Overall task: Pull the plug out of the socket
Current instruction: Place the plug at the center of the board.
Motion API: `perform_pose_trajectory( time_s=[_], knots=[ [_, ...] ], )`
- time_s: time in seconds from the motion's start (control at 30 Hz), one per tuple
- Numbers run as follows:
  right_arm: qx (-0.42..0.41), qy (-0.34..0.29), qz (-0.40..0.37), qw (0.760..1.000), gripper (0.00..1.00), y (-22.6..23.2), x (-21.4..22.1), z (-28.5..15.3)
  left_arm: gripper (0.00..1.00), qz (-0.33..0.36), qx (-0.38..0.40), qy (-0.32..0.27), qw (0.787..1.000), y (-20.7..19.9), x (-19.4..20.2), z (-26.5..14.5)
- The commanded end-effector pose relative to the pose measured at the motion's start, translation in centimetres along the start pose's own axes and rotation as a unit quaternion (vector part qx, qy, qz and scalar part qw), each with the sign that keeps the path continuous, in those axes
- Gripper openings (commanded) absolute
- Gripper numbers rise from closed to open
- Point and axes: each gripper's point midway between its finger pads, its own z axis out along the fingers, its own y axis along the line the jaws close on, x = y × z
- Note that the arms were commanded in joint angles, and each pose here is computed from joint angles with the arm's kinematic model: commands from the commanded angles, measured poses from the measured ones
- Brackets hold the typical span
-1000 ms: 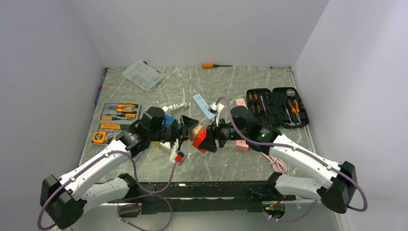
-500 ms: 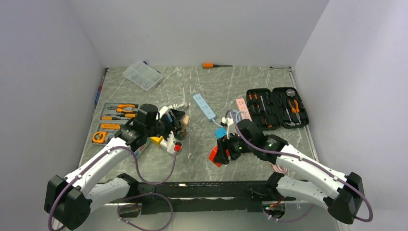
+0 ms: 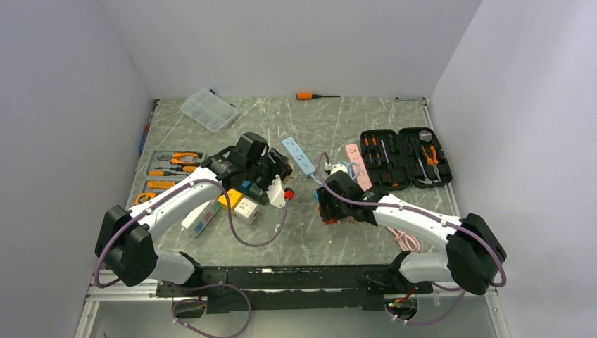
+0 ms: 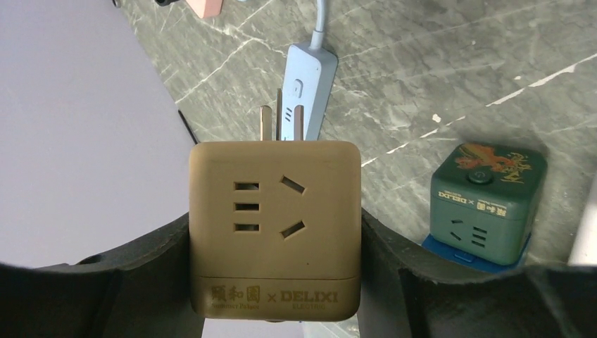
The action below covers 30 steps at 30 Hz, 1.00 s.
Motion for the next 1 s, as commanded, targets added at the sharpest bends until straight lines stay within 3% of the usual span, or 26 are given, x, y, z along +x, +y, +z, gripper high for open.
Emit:
perform_pose_trajectory(
  time_s=[0.0, 0.2, 0.23, 0.33, 0.53, 0.57, 0.97],
  knots=[
    [0.067, -0.076, 0.032, 0.994, 0.0, -1.7, -3.6, 1.4, 0.0, -0.03, -0.035, 0.039, 0.998, 1.7, 0.6, 0.8],
    [0.096, -0.053, 0.058, 0.992, 0.0, -3.2, -0.9, 2.5, 0.0, -0.137, 0.019, 0.034, 0.99, 0.6, -0.2, 3.1],
    [0.099, -0.053, 0.061, 0.992, 0.04, -3.4, -0.6, 2.4, 0.0, -0.137, 0.019, 0.029, 0.99, 0.3, -0.5, 3.5],
    [0.098, -0.063, 0.068, 0.991, 0.24, -3.6, -0.7, 1.7, 0.0, -0.131, 0.028, 0.019, 0.991, -0.6, -1.3, 4.5],
    [0.051, -0.119, 0.091, 0.987, 0.96, -1.7, -4.6, -2.0, 0.0, -0.159, 0.056, 0.011, 0.986, -1.3, -3.2, 6.9],
    [0.047, -0.129, 0.093, 0.986, 0.99, -1.5, -5.4, -2.7, 0.0, -0.161, 0.061, 0.01, 0.985, -1.2, -3.5, 7.2],
    [0.082, -0.256, 0.145, 0.952, 1.0, -3.7, -12.4, -12.8, 0.0, -0.18, 0.07, -0.01, 0.981, 0.2, -5.4, 10.6]
  ],
)
